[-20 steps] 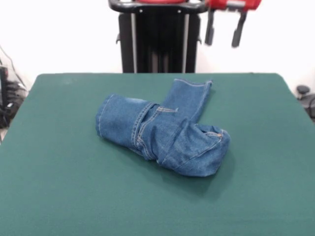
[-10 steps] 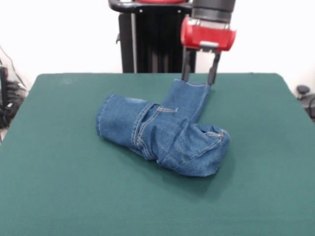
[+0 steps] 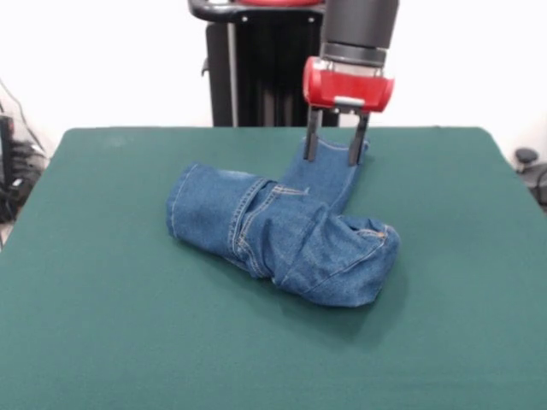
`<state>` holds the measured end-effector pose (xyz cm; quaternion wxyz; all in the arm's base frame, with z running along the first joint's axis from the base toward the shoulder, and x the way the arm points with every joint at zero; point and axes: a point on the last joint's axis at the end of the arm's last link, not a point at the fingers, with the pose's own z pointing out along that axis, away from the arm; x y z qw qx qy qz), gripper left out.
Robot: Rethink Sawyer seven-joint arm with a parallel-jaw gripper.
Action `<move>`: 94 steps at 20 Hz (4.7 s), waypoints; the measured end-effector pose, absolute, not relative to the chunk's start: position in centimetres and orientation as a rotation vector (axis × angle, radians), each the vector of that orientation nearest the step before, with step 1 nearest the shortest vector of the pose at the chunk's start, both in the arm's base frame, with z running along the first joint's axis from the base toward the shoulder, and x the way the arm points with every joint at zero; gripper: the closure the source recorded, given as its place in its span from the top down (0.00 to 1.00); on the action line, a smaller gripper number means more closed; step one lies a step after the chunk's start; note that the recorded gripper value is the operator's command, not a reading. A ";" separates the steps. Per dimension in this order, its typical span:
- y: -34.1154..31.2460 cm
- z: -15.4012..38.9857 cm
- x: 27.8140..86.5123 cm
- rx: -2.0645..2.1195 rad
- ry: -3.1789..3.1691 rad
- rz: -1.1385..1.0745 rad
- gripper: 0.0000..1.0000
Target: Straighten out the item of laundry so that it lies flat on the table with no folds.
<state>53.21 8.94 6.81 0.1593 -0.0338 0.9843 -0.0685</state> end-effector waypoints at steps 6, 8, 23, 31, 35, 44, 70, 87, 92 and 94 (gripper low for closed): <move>8.9 4.4 53.0 -0.108 2.761 -0.203 1.00; 8.9 3.3 52.8 -0.110 2.742 -0.204 1.00; 8.9 0.2 51.5 -0.114 2.573 -0.211 1.00; 12.6 5.8 51.0 -0.098 2.400 -0.254 1.00; 14.9 9.6 51.0 -0.101 2.223 -0.287 1.00; 11.6 10.7 51.8 -0.017 2.224 -0.309 1.00; 12.0 4.8 46.0 0.326 3.071 -0.032 1.00; 9.4 0.9 47.4 0.363 3.008 -0.049 1.00; 9.0 -1.7 47.4 0.340 2.957 -0.070 1.00; 9.2 -3.2 47.0 0.326 2.942 -0.073 1.00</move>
